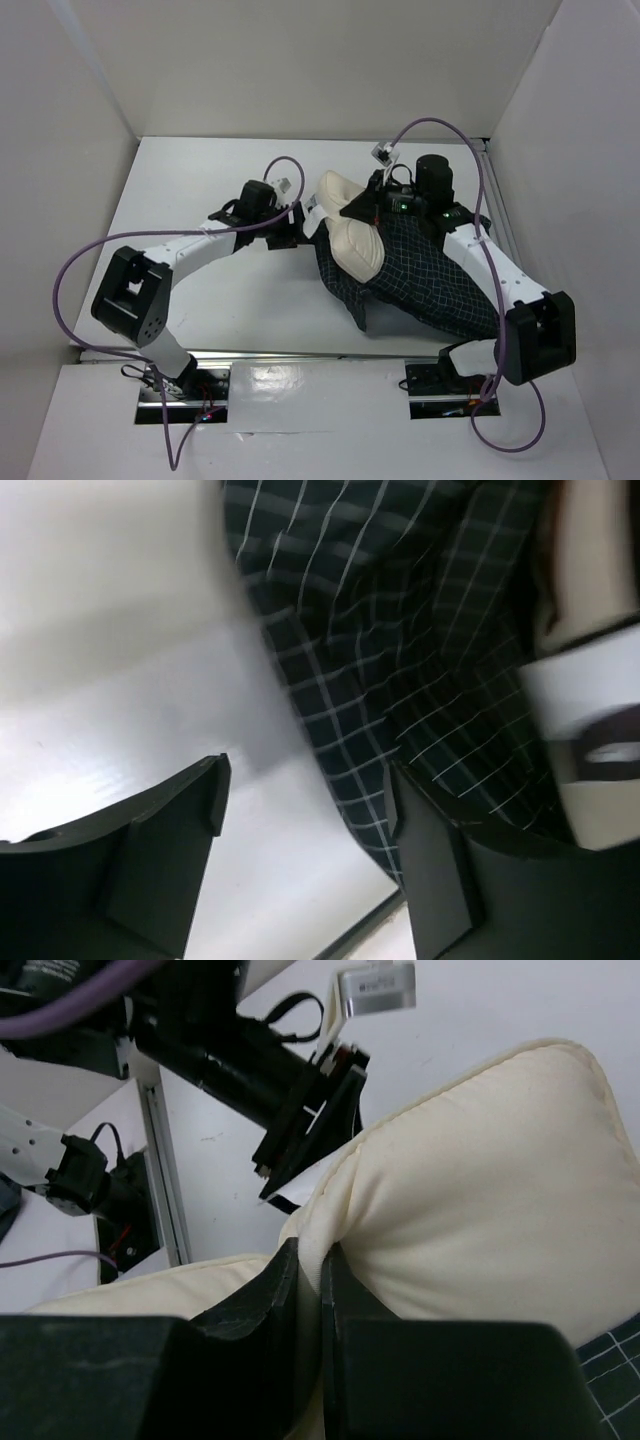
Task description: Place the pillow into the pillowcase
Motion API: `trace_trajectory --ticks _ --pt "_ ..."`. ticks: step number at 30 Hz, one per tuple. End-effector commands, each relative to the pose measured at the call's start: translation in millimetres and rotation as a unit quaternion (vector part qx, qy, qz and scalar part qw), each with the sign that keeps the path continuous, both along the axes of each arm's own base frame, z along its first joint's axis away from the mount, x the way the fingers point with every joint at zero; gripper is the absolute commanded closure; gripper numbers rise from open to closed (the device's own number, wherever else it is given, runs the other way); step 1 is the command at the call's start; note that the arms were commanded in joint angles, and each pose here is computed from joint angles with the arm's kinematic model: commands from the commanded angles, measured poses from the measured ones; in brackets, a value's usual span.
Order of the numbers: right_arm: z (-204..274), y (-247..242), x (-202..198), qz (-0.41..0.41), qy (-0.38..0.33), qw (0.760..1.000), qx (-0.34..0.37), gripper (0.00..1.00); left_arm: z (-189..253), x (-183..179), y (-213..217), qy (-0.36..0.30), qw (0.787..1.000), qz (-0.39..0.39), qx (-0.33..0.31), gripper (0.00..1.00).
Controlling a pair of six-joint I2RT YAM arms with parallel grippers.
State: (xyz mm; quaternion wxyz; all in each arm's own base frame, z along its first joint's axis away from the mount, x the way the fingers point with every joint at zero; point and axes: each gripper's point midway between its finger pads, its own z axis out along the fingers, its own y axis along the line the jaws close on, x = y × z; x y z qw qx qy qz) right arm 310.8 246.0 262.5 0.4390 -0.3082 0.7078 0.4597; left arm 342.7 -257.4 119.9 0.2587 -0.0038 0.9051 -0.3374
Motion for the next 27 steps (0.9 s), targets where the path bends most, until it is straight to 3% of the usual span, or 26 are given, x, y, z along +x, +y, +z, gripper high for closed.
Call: trace_trajectory --ticks 1,8,14,19,24,26,27 --pt "58.7 -0.5 -6.3 0.019 -0.12 0.991 0.051 1.0 -0.5 -1.4 -5.9 0.012 0.999 0.007 -0.041 0.22" --pt "61.7 -1.5 -16.5 0.029 -0.121 0.991 0.054 1.0 22.5 4.9 -47.0 -0.044 0.999 0.0 -0.028 0.19" --pt "78.0 -12.7 -31.8 0.051 -0.161 0.982 0.079 1.0 27.3 -12.5 -89.4 -0.054 0.993 -0.064 -0.088 0.19" --pt "86.6 -18.8 -40.6 0.075 -0.164 0.978 0.102 1.0 -2.7 -9.9 -101.4 -0.047 0.997 -0.048 -0.05 0.19" --pt "89.4 -19.0 -49.7 0.103 -0.16 0.975 0.113 1.0 -14.3 -8.1 -119.9 -0.046 0.995 -0.066 -0.058 0.23" --pt "92.3 -18.8 -51.6 0.108 -0.168 0.973 0.115 1.0 -21.9 -4.8 -119.6 -0.043 0.996 -0.068 -0.042 0.36" --pt "88.1 -18.4 -48.6 0.107 -0.164 0.974 0.112 1.0 -20.7 1.7 -119.9 -0.045 0.997 -0.058 -0.034 0.7"
